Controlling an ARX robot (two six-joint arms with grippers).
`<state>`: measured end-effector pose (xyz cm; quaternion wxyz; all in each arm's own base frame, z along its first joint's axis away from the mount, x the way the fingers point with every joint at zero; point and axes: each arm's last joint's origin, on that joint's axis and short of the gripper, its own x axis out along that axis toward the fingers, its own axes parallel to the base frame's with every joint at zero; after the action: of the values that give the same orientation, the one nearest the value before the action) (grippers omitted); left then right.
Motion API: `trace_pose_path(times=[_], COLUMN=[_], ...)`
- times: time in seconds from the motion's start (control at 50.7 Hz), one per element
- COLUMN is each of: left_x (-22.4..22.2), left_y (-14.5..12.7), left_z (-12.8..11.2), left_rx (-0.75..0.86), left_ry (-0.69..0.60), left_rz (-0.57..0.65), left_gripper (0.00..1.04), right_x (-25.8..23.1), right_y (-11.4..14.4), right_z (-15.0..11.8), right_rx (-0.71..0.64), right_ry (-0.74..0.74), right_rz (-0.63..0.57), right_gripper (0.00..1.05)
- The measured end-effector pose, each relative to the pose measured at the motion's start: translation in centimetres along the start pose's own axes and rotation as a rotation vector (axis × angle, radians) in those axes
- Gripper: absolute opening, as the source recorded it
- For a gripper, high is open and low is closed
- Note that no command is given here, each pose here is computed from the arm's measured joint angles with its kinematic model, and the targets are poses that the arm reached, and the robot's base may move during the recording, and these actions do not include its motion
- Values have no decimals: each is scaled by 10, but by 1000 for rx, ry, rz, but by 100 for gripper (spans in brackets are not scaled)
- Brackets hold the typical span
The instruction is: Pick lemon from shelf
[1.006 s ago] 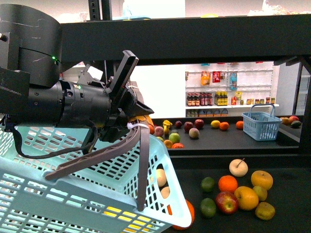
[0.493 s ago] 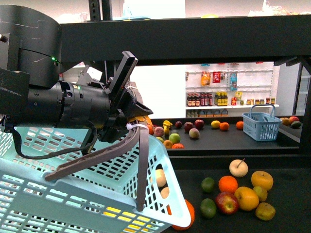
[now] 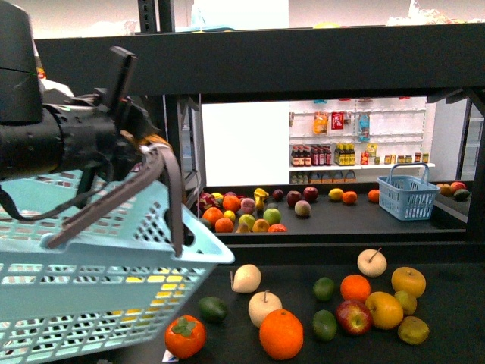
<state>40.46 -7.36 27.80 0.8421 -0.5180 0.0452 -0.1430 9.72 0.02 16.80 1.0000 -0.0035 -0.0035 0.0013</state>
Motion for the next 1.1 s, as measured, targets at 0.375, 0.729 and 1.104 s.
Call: trace_pose_path(times=[0.375,0.729,1.104], left_x=[-34,-41,-49], left_y=[45,111,134], left_z=[95,111,123], left_rx=[-267,-398,-383], left_ry=[-640,-733,-719], left_rz=[-50,-32,-52], left_gripper=[11,11,12], right_x=[0,0,0], right_y=[0,0,0], right_z=[0,0,0], right_rx=[0,0,0], right_ry=[0,-1,0], right_rz=[0,0,0], right_gripper=[97,97,97])
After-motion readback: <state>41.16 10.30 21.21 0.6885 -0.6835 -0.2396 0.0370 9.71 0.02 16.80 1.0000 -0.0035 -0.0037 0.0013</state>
